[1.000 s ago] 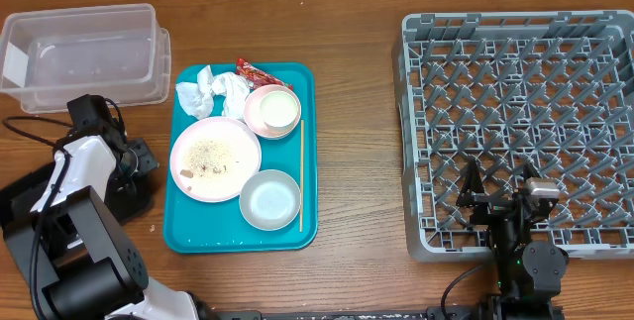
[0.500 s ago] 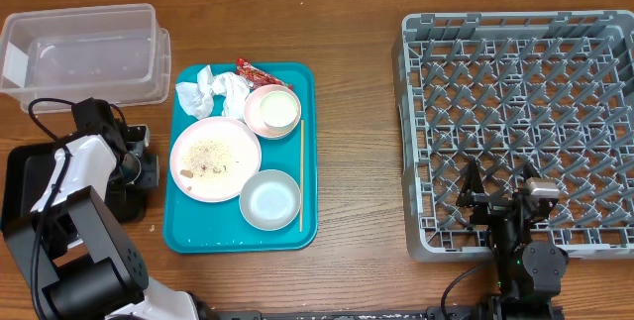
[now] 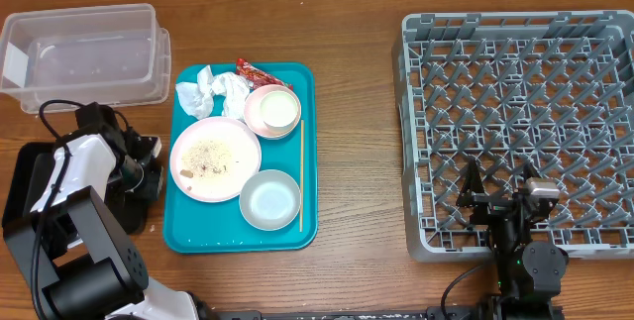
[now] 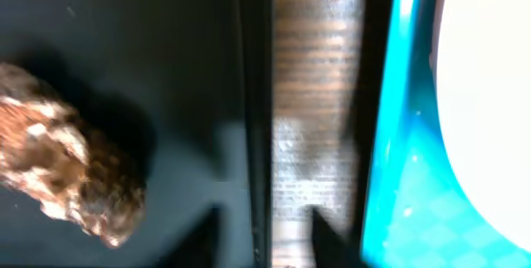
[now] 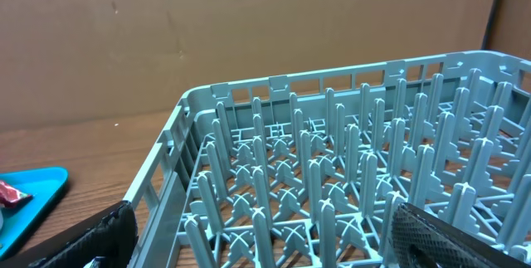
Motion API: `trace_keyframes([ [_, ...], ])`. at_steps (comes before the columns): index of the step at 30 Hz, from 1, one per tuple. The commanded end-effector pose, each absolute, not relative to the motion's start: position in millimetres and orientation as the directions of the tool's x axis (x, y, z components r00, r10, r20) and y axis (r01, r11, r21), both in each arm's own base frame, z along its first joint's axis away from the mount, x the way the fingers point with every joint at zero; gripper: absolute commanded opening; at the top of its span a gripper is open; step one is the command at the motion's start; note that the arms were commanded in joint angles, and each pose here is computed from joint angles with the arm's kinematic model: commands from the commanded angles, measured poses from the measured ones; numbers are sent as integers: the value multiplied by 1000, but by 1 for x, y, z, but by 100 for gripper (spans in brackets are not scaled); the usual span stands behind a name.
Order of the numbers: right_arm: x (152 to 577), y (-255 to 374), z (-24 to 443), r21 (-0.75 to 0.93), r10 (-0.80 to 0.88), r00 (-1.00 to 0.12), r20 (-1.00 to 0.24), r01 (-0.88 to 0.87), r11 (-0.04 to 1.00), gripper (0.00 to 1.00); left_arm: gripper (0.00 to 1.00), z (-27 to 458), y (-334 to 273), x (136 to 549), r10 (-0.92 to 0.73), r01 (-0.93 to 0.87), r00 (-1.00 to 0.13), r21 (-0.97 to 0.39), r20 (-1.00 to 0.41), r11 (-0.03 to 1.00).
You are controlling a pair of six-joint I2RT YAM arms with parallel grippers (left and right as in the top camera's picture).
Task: Sort waste into correct bins and load items into the dishwasher
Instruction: 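Open the left gripper to release the scrap onto the black tray, then move the left gripper to the white rice plate and grip its rim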
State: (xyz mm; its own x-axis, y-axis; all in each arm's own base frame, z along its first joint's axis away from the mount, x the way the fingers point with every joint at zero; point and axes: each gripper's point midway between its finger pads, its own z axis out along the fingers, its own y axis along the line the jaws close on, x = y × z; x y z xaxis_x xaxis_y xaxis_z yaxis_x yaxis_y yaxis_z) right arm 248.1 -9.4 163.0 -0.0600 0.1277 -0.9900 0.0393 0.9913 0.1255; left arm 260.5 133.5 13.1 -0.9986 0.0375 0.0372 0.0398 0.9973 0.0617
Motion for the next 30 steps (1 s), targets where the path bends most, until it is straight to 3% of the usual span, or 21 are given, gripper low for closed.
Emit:
trace_keyframes([
  [1, 248, -9, 162, 123, 124, -55, -991, 38, 992, 100, 84, 14, 134, 271, 69, 70, -998, 63, 9, 996],
  [2, 248, -9, 162, 123, 125, -55, -991, 38, 992, 100, 86, 14, 135, 273, 69, 69, -998, 68, -1, 995],
  [3, 248, -9, 162, 123, 125, -55, -991, 38, 992, 100, 100, 14, 135, 275, 69, 68, -998, 71, -6, 995],
  [7, 248, -9, 162, 123, 125, -55, -991, 38, 992, 100, 100, 17, 139, 283, 52, 49, -998, 84, -36, 995],
  [10, 248, -9, 162, 123, 124, -55, -991, 38, 992, 100, 100, 33, 146, 299, -47, -56, -995, 97, -88, 994],
  [19, 248, -9, 162, 123, 125, -55, -991, 38, 992, 100, 100, 128, 154, 356, -221, -233, -939, 14, -264, 972],
  [23, 248, -9, 162, 123, 125, -55, -991, 38, 992, 100, 100, 170, 129, 379, -225, -183, -910, -150, -348, 972],
  [24, 248, -9, 162, 123, 125, -55, -991, 38, 992, 100, 100, 189, 107, 391, -225, -116, -891, -282, -395, 952],
  [26, 248, -9, 162, 123, 125, -55, -991, 38, 992, 100, 100, 208, 76, 400, -235, -15, -870, -453, -433, 891],
  [30, 248, -9, 162, 123, 125, -55, -991, 38, 992, 100, 100, 227, 36, 393, -282, 55, -878, -667, -386, 743],
])
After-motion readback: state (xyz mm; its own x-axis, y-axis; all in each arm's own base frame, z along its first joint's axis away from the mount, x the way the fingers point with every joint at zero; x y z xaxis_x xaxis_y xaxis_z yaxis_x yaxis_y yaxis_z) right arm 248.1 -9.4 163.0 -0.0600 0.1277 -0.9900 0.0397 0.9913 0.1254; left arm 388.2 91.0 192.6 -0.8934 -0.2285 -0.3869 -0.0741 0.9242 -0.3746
